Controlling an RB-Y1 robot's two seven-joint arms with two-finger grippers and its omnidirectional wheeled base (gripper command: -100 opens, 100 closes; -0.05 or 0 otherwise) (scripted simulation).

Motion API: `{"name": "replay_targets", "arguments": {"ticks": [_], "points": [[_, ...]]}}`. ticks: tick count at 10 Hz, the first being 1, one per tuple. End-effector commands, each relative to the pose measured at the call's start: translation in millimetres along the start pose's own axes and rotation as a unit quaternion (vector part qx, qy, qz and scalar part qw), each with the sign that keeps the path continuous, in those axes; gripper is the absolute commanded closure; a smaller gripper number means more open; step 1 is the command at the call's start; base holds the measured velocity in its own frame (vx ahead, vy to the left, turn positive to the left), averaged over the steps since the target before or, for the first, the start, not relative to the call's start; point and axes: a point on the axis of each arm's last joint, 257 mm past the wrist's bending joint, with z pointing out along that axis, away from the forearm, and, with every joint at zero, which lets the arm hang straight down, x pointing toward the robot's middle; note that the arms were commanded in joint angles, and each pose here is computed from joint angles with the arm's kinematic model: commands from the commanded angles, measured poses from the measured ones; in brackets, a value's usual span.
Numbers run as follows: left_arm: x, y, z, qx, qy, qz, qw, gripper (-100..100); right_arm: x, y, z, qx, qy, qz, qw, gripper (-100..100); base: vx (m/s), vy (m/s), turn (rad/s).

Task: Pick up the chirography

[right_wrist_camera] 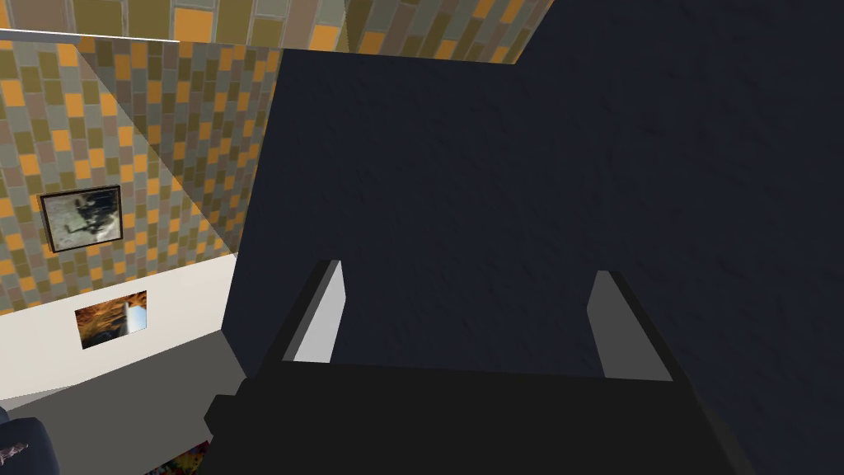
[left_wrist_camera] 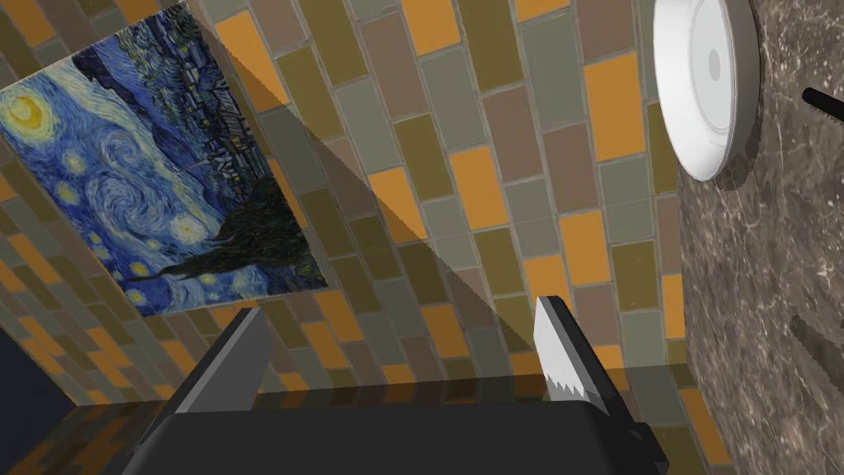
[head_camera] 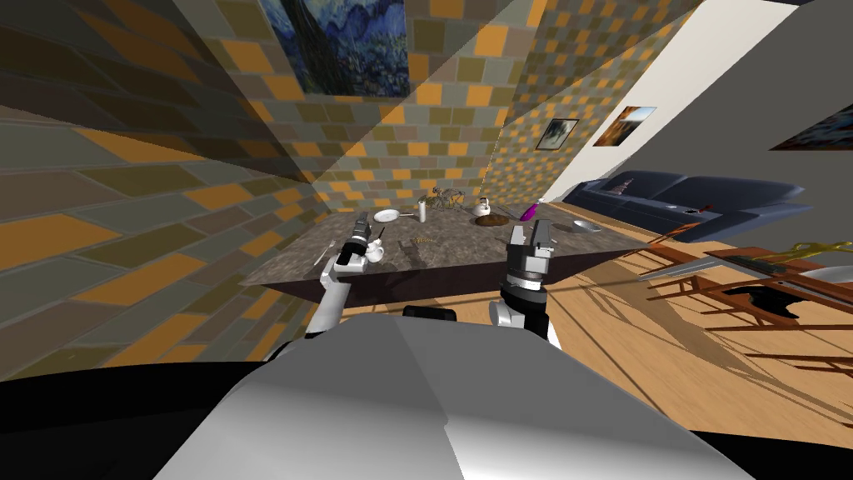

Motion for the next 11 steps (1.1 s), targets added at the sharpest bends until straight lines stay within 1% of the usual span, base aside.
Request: {"name": "replay_targets", "arguments": {"ticks": [1,2,3,4,5,6,7,8,9,10,11], "points": [[-6.7,17.1,3.2,-0.029,-0.006,-0.001,0.9996,-100,0.0,0.0,0.0,0.0,0.0,0.0,1.0,0,-0.004,0.006,-0.048],[-19.5,21.1,16.9,-0.039,-0.016,-0.002,0.9991,-100,0.0,0.0,0.0,0.0,0.0,0.0,1.0,0,-0.004,0.006,-0.084],[-20.0,35.3,16.9,-0.061,-0.017,-0.003,0.998,-100,0.0,0.0,0.0,0.0,0.0,0.0,1.0,0,-0.002,0.006,-0.047],[-20.0,36.2,16.8,-0.063,-0.017,-0.003,0.9979,-100,0.0,0.0,0.0,0.0,0.0,0.0,1.0,0,0.0,0.0,0.0],[-33.2,44.1,29.4,-0.081,-0.028,-0.006,0.9963,-100,0.0,0.0,0.0,0.0,0.0,0.0,1.0,0,-0.001,-0.001,-0.095],[-33.4,53.9,28.9,-0.097,-0.029,-0.007,0.9949,-100,0.0,0.0,0.0,0.0,0.0,0.0,1.0,0,0.0,0.004,-0.051],[-33.4,54.3,28.8,-0.097,-0.029,-0.007,0.9948,-100,0.0,0.0,0.0,0.0,0.0,0.0,1.0,0,0.001,0.002,0.012],[-46.2,61.9,40.2,-0.116,-0.04,-0.012,0.9923,-100,0.0,0.0,0.0,0.0,0.0,0.0,1.0,0,0.001,-0.001,-0.089],[-46.3,70.9,39.3,-0.131,-0.041,-0.013,0.9905,-100,0.0,0.0,0.0,0.0,0.0,0.0,1.0,0,0.001,0.002,-0.062],[-59.2,73.2,47.7,-0.141,-0.052,-0.018,0.9884,-100,0.0,0.0,0.0,0.0,0.0,0.0,1.0,0,0.001,-0.001,-0.086],[-58.2,84.4,48.7,-0.16,-0.053,-0.022,0.9855,-100,0.0,0.0,0.0,0.0,0.0,0.0,1.0,0,0.001,0.0,-0.055]]}}
